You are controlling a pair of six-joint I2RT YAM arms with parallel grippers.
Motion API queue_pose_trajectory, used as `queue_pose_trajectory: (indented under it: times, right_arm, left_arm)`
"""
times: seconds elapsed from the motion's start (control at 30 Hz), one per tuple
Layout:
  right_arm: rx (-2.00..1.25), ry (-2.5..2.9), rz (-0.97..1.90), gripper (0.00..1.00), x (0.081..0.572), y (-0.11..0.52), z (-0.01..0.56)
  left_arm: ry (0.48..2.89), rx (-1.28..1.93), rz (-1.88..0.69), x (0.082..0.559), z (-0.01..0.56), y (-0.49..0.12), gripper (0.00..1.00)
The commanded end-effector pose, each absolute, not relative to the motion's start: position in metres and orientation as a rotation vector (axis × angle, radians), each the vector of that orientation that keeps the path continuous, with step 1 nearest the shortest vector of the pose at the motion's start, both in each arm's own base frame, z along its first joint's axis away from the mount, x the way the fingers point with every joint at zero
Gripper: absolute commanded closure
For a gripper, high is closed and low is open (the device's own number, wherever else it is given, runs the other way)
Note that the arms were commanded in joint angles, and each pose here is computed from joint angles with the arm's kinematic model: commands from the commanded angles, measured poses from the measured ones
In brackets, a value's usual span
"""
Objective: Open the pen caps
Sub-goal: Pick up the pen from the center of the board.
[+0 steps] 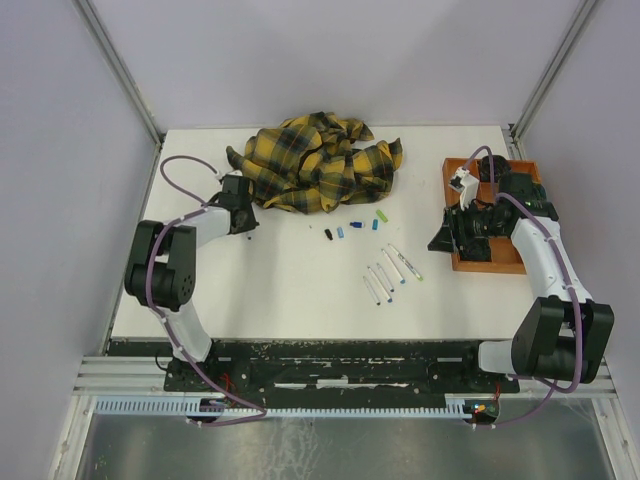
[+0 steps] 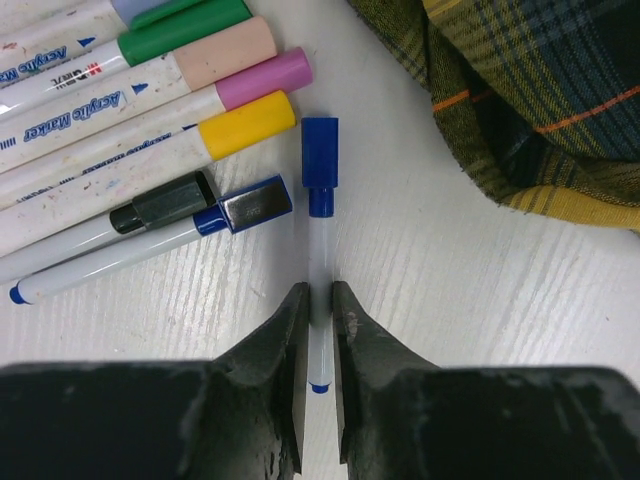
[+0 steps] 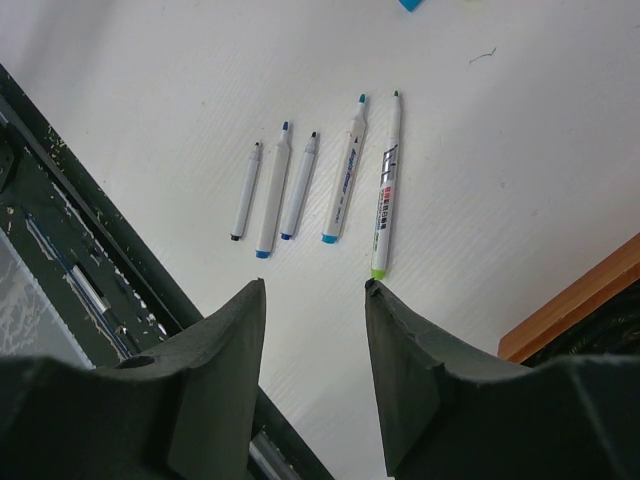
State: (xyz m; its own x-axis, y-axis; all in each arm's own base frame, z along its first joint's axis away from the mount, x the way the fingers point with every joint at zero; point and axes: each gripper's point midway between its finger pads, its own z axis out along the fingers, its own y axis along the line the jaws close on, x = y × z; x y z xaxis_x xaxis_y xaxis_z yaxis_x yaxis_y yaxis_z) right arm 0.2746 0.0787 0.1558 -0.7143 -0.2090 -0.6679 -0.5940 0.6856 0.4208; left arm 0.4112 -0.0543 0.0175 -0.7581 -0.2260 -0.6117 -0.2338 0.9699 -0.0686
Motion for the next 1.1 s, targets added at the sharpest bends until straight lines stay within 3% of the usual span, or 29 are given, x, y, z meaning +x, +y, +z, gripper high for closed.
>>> queue_pose_trajectory:
  times: [0.0,0.2,0.57,1.07]
  right_arm:
    - [-0.654,2.226,0.856,0.48,0.283,0.082,0.174]
    - [-0.663,2.199,0.875,0.48,0.28,0.085,0.18]
    - [-0.697,2.053,1.005,0.48,0.265,0.105,0.21]
    - [-0.636,1.793,1.162,0.48,0.253,0.136,0.26]
  left_arm:
    - [2.667,-0.256,0.118,0.368,-0.025,-0.045,0.83]
    - [2.643,-0.252,0.094,0.366,-0.017,-0.049,0.97]
    - [2.447,-0.222,-0.111,0.36,0.037,-0.089,0.97]
    - [1.784,-0.119,-1.003,0.303,0.177,-0.216,0.97]
